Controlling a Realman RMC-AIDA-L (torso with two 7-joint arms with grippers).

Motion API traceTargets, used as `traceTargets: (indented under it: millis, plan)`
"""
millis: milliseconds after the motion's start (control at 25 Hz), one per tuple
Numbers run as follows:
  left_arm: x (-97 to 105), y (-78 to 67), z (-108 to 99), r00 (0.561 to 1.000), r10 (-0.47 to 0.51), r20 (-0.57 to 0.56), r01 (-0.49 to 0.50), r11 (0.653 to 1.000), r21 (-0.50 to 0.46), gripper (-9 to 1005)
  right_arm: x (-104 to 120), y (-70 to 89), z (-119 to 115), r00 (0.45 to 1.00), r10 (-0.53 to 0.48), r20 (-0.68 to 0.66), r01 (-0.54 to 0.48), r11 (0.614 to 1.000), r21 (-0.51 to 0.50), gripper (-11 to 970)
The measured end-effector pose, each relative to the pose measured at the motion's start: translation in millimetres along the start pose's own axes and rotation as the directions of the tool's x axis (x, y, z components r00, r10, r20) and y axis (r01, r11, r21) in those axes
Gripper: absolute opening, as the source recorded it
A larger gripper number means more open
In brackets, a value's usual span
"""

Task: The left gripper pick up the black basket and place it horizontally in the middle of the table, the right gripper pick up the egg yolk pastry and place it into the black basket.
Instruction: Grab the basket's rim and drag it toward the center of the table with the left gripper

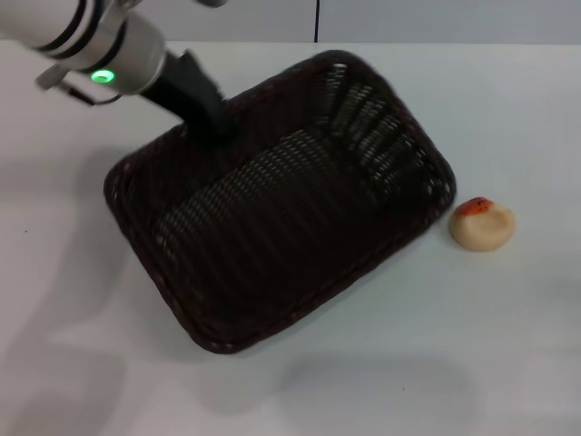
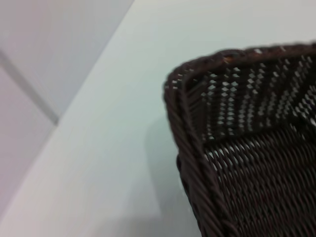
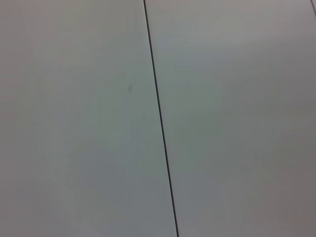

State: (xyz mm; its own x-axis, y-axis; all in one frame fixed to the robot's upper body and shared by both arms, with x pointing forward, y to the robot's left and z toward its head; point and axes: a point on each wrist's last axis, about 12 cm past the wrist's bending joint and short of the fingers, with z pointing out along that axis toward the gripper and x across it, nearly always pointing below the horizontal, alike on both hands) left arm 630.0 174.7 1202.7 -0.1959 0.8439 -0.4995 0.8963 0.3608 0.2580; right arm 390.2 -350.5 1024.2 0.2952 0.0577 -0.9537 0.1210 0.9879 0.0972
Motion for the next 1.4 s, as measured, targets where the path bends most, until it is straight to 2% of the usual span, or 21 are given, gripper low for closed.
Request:
traceTargets:
  millis: [40,200,320,400,600,800,1000,1160,1400]
  plan:
    - [0.0,0.0,0.0,1.0,0.0,0.0,0.0,1.0,0.0,263,0.0,0.0,0.0,1.0,0.0,0.0,0.0,1.0,0.0,738]
    - [-26.0,8.0,1.2,0.987,0.144,0.077,-0.144,0.989,-0.005,241,-1.7,-0.5,-2.2,1.0,-0.002,0.011,0.002,1.0,0.0,738]
    - [-33.3,10.0,4.4,0.977,0.186,0.106,-0.187,0.982,-0.004,201,-1.8,-0.8,-3.1,1.0,-0.003,0.011,0.003,1.0,0.001,739]
    - [-42.3,10.5,14.0,0.969,0.214,0.126,-0.217,0.976,0.014,196,-1.7,-1.0,-3.7,1.0,-0.003,0.01,0.003,1.0,0.002,739]
    - [-53.4,7.6,30.8,0.96,0.254,0.122,-0.258,0.966,0.021,192,-1.8,-1.1,-4.2,1.0,-0.003,0.011,0.003,1.0,0.003,738]
    - [-60.3,6.7,34.8,0.95,0.287,0.122,-0.288,0.957,-0.003,192,-2.0,-1.0,-4.1,1.0,-0.003,0.013,0.003,1.0,0.002,738]
    - [-65.2,7.1,35.1,0.947,0.28,0.156,-0.281,0.96,-0.019,197,-2.0,-0.8,-4.3,1.0,-0.002,0.013,0.002,1.0,0.001,738]
    - [-64.9,8.5,37.3,0.951,0.26,0.169,-0.258,0.966,-0.034,206,-1.8,-0.3,-4.4,1.0,-0.001,0.012,0.002,1.0,-0.002,738]
    - [-64.2,-0.1,47.7,0.938,0.321,0.133,-0.319,0.947,-0.036,220,-1.6,1.5,-2.7,1.0,0.002,0.014,-0.002,1.0,-0.01,739]
